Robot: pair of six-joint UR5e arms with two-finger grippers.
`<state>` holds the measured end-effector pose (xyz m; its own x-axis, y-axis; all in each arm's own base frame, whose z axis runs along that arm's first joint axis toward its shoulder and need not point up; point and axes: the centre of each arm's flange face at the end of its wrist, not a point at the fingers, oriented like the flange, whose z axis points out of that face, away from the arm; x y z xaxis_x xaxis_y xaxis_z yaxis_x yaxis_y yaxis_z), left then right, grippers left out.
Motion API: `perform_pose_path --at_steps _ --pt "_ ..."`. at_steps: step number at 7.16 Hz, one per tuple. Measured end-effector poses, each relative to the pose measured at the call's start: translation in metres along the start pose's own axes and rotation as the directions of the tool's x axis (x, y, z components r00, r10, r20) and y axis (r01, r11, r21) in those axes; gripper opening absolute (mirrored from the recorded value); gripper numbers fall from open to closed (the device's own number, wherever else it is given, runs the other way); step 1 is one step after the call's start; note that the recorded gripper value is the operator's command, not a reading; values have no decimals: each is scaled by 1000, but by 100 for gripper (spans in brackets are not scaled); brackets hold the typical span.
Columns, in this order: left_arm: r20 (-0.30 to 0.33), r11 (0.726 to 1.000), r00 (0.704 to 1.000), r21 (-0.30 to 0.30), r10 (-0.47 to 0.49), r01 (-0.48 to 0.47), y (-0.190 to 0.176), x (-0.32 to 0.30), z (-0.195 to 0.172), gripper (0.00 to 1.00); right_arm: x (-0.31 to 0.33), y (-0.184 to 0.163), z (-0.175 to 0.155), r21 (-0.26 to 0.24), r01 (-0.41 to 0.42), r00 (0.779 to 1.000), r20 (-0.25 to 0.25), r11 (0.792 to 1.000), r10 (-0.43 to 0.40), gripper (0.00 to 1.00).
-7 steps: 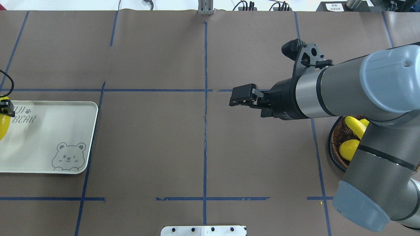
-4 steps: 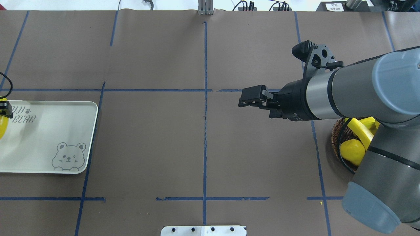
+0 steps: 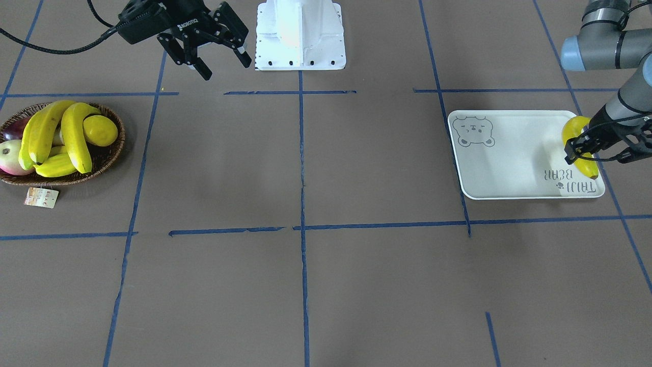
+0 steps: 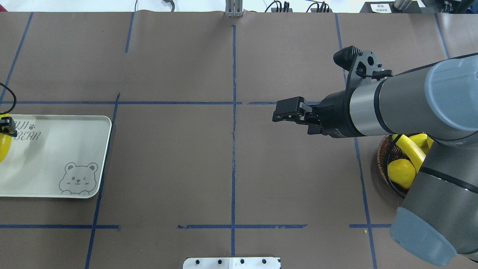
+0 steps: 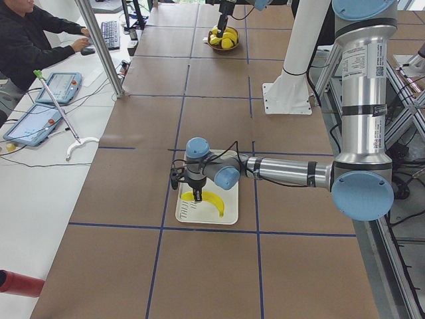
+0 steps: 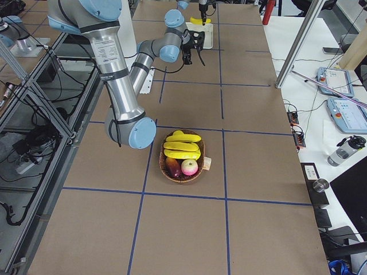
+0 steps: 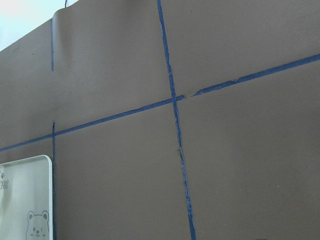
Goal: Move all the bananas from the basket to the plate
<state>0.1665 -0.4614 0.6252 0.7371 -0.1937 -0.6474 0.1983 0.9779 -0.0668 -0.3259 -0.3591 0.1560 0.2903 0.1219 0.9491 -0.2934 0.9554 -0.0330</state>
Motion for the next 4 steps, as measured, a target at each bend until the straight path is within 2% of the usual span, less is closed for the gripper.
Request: perform_pose_path --at_steps 1,4 --pt "-2 1000 1000 -5 7 -7 1 4 2 99 2 -1 0 2 -2 1000 -3 1000 2 100" --pt "-11 999 999 -15 38 -38 8 16 8 99 10 -4 1 5 -4 1000 -20 1000 4 100"
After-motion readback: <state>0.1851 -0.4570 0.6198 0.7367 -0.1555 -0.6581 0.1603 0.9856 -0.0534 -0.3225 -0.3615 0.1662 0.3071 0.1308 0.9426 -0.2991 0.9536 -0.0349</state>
